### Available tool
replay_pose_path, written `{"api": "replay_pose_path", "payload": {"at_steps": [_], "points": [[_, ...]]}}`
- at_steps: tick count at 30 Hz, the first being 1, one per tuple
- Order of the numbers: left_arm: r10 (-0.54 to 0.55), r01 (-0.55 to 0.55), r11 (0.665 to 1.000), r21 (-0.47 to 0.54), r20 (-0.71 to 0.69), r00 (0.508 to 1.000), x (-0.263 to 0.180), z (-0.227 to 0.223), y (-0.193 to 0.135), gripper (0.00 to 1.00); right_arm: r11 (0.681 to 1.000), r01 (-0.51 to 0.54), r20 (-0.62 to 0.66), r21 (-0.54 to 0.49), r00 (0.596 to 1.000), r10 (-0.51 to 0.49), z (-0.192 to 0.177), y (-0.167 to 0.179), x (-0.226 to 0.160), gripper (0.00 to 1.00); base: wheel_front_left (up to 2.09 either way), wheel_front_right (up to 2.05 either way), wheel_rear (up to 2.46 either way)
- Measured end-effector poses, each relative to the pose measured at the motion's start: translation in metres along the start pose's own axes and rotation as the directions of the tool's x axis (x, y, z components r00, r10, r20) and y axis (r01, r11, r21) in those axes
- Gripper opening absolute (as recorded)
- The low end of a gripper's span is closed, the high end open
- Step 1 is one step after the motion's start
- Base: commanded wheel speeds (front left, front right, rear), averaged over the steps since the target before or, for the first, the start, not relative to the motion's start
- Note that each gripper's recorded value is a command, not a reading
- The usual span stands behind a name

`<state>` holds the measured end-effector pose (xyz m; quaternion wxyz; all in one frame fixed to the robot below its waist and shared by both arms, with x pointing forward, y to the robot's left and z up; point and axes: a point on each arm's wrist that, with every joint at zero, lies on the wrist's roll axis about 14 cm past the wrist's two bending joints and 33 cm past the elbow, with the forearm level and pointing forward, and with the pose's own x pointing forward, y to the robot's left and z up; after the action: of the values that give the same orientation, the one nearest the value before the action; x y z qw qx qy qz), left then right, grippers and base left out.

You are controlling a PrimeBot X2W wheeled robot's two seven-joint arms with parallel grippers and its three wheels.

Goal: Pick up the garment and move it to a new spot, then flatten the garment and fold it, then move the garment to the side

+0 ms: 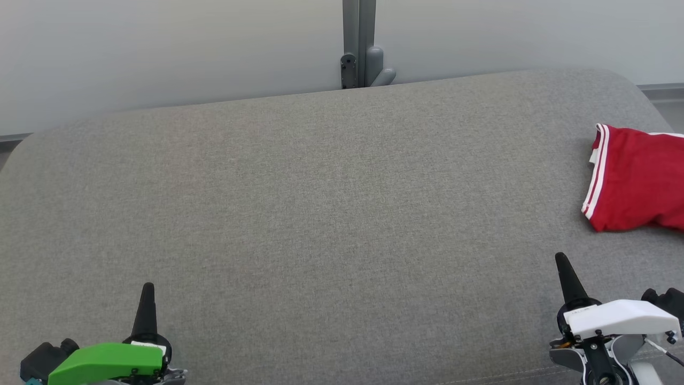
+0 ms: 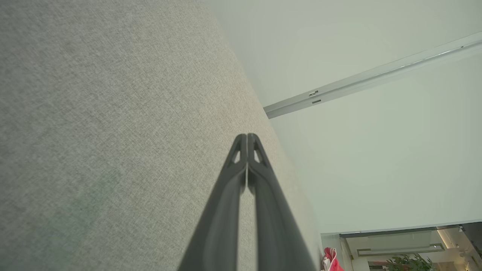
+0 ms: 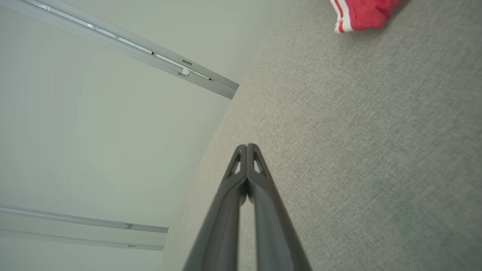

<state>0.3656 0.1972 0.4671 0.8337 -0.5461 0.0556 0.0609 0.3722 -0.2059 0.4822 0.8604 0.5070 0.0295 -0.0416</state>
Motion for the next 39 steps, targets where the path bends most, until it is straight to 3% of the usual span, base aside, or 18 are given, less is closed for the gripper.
{"api": "replay_pose_path", "payload": {"at_steps": [19,39], "points": [[-0.052,0.051,0.985,-0.167,-0.002,0.999,0.004,0.005,-0.014,0.0,0.98,-0.031,0.0,0.198,1.0,0.032,0.003,0.01,0.003,0.0,0.0,0.0,0.0],[-0.106,0.103,0.948,-0.3,0.007,0.994,0.007,0.012,-0.026,0.0,0.93,-0.06,0.004,0.362,0.998,0.063,0.005,0.018,0.004,0.0,0.0,0.0,0.0]]}}
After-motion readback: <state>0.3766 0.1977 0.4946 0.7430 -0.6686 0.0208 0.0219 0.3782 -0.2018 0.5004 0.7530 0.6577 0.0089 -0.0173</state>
